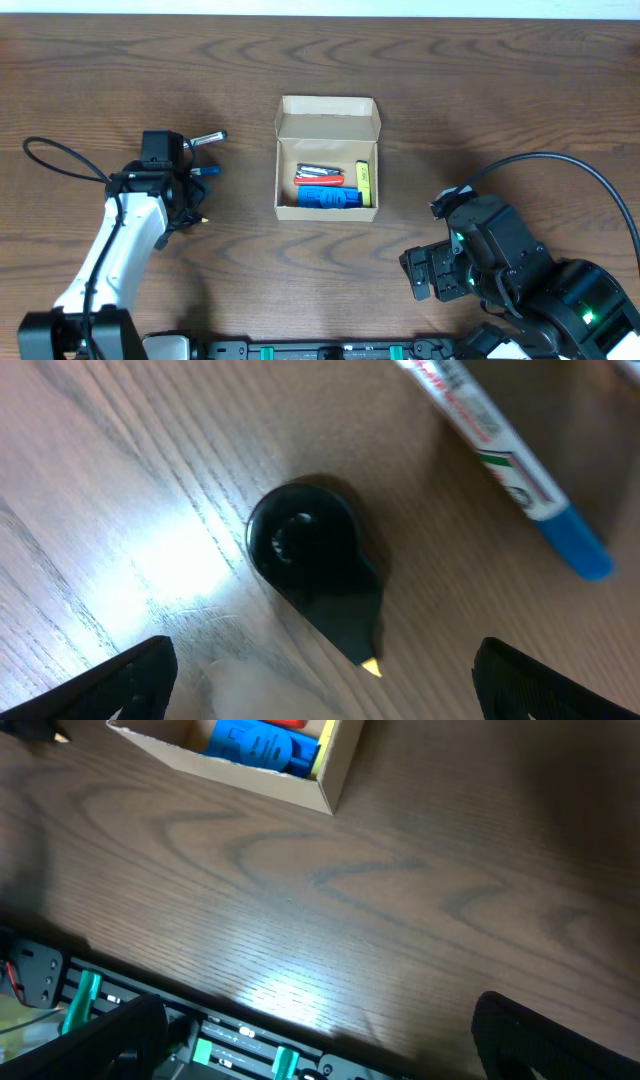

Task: Pack container
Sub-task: 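Reach the left gripper down and grasp the black correction tape, then carry the black correction tape into the box and release it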

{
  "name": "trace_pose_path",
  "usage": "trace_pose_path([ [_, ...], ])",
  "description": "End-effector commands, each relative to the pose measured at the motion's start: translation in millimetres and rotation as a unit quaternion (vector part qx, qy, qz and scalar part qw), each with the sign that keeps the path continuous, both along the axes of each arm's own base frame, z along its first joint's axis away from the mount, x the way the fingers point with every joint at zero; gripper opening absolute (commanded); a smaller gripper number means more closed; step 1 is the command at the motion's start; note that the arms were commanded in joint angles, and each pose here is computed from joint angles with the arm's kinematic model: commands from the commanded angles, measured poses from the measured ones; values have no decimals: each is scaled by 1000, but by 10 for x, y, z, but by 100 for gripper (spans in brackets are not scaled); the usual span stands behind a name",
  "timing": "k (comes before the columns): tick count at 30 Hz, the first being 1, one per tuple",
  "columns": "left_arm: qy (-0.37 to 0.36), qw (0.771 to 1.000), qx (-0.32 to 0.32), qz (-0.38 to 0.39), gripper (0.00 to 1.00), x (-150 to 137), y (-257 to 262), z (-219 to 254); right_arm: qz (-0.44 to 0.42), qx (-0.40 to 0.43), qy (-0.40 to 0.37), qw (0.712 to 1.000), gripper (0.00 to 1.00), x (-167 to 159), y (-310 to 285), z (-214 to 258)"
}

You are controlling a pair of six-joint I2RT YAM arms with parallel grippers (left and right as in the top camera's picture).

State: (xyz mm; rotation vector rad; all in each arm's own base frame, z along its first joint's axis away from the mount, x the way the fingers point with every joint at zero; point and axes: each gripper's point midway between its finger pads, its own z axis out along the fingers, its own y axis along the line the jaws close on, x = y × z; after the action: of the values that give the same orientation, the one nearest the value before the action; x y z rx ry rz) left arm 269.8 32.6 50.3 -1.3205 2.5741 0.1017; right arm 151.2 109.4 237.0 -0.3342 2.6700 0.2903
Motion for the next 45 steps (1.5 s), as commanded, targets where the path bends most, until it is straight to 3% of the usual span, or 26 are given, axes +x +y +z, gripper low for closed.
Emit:
trace_pose_path([
  [1, 13, 1000, -7, 26, 95, -2, 10, -85, 9, -2, -5, 1000, 99, -4, 8, 21],
  [19, 49, 995, -13, 83, 100, -13, 131, -413, 9, -2, -5, 1000, 99, -4, 8, 21],
  [27, 42, 996, -14, 84, 83, 63, 149, -491, 9, -2, -5, 1000, 99, -5, 9, 21],
  [37, 63, 994, -27, 83, 75, 37, 108, -642, 9, -2, -5, 1000, 99, -4, 8, 21],
  [42, 61, 994, -27, 84, 57, 43, 108, -642, 9, -2, -5, 1000, 99, -5, 9, 21],
  [45, 62, 994, -27, 83, 51, 39, 108, -642, 9, -2, -5, 1000, 99, -4, 8, 21],
])
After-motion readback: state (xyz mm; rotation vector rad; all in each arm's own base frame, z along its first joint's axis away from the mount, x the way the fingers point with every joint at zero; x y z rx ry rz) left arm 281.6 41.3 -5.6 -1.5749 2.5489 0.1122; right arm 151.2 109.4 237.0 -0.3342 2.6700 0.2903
